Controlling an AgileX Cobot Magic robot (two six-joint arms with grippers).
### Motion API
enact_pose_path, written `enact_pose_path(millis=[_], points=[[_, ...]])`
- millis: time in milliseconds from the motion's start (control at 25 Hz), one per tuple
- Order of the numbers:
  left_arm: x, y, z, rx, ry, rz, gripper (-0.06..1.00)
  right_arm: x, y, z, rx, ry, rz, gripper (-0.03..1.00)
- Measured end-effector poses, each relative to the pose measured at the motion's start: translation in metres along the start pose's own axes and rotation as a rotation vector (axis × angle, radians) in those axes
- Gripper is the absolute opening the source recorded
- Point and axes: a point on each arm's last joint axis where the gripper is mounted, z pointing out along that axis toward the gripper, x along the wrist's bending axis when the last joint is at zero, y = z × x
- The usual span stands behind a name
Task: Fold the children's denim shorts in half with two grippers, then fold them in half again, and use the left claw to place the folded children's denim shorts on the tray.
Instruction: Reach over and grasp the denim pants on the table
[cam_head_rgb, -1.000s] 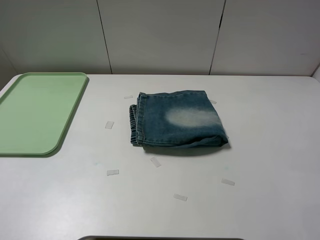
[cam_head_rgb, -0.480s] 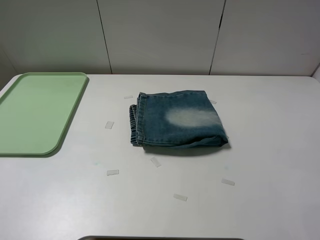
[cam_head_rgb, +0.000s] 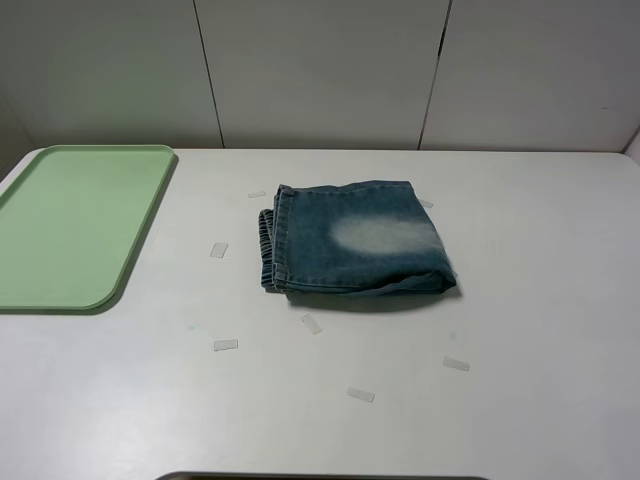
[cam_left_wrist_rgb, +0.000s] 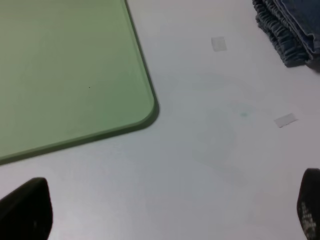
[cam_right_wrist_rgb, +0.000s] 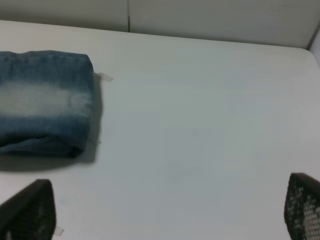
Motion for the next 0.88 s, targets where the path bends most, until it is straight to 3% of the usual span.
enact_pose_path(millis=[880], points=[[-0.0003,0.0,0.0,0.0,-0.003,-0.001,0.98,0.0,0.0002,0.0,-0.002,0.0,0.0,0.69]])
